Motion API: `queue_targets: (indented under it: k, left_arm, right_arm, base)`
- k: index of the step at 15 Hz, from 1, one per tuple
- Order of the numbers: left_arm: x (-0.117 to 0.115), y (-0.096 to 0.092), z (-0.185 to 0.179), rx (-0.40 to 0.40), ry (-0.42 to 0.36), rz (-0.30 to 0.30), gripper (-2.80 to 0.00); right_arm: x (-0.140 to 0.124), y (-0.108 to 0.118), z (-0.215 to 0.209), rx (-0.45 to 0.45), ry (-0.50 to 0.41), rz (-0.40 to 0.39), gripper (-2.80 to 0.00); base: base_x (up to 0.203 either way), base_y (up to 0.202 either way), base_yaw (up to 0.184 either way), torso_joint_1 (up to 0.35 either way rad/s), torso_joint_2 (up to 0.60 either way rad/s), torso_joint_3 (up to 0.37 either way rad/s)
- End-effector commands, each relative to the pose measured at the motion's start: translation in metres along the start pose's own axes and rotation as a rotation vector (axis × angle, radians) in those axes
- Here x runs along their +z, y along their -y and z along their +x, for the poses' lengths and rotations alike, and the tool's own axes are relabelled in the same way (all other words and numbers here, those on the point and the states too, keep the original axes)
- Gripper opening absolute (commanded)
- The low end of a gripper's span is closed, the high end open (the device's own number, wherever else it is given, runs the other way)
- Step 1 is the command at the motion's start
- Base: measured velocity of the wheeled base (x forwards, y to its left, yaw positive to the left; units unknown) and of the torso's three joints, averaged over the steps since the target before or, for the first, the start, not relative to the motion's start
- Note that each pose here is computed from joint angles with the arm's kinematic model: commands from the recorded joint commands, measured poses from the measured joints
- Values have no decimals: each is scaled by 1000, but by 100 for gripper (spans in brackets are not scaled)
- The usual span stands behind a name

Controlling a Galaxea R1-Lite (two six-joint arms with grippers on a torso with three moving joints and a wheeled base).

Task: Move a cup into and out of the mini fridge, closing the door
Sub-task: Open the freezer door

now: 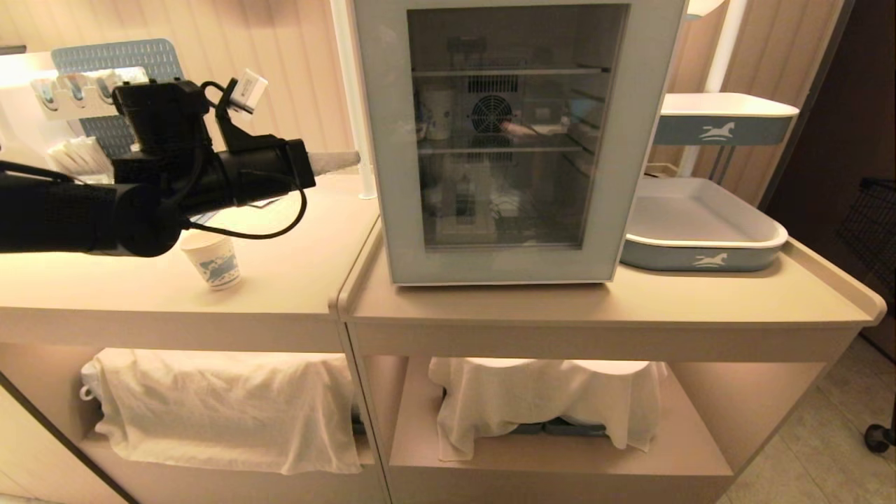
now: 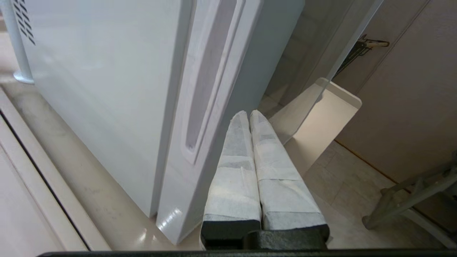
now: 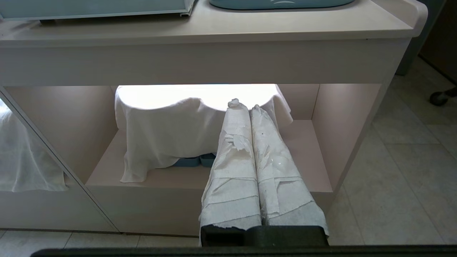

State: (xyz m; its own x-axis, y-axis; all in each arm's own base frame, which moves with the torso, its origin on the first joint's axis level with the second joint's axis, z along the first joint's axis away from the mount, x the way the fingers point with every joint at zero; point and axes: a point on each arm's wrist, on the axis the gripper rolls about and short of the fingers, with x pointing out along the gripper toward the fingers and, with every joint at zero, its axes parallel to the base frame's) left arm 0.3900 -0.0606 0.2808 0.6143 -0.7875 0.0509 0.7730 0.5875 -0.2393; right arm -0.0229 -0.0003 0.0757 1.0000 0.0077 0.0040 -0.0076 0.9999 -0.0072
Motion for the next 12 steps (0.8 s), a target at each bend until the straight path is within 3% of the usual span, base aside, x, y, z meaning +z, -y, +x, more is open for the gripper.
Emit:
queue_targets:
  k: [1, 4, 7, 8, 12]
  left_arm:
    - [3, -2, 2, -10, 15, 26, -280]
    - [2, -3, 1, -8, 15, 149, -280]
    - [0, -4, -4, 4, 3, 159, -280]
    - [-1, -4, -5, 8, -5, 151, 0]
    - [-5, -4, -6, 11, -19, 133, 0]
  right_arm:
    - [0, 0, 0, 0, -1, 0, -280]
    - [0, 0, 0, 0, -1, 0, -280]
    - [0, 0, 0, 0, -1, 0, -280]
    - [0, 0, 0, 0, -1, 0, -280]
    - [0, 0, 0, 0, -1, 0, -280]
  base:
    - [0, 0, 0, 0, 0, 0]
    - [0, 0, 0, 0, 0, 0]
    - [0, 0, 0, 0, 0, 0]
    - [0, 0, 0, 0, 0, 0]
    - [0, 0, 0, 0, 0, 0]
